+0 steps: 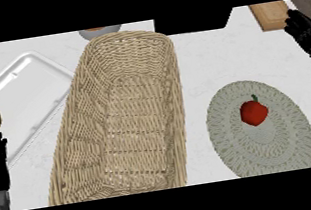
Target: Pick the bell pepper from the placemat and place it in the basket
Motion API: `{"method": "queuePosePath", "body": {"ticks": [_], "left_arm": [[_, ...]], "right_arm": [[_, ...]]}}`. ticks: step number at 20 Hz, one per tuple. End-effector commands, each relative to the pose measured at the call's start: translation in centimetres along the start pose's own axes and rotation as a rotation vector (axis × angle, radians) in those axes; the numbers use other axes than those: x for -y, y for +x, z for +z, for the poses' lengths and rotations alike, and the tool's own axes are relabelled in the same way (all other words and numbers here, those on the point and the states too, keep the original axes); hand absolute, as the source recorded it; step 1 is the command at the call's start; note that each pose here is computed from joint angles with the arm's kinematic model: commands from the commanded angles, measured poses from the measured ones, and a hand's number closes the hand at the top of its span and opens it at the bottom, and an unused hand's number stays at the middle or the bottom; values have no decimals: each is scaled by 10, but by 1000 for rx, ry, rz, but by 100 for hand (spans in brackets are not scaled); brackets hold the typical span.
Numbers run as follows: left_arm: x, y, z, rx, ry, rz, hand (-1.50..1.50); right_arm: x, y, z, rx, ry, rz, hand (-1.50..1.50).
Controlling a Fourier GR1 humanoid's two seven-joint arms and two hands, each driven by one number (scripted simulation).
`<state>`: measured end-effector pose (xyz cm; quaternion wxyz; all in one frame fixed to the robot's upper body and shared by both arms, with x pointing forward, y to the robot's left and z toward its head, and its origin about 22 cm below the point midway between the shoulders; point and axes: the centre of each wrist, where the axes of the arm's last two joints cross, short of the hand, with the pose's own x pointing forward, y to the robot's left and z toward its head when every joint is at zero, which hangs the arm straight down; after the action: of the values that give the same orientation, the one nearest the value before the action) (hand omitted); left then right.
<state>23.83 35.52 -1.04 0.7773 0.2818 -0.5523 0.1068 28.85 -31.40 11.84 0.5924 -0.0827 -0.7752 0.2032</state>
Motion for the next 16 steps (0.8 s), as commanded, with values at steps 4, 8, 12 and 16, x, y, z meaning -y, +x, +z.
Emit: {"method": "queuePosePath", "body": {"ticks": [4,8,12,16], "left_arm": [[36,75,-2,414,-266,-68,0],[54,109,13,598,-439,-84,0],[63,102,16,607,-546,-106,0],[63,111,20,616,-528,-103,0]], "right_arm": [[-44,-14,-24,-119,-168,-165,150],[-111,-16,-37,-126,-327,-588,150],[-157,0,-71,-101,-542,-349,-150],[-146,15,-103,-146,-684,-74,-150]]}}
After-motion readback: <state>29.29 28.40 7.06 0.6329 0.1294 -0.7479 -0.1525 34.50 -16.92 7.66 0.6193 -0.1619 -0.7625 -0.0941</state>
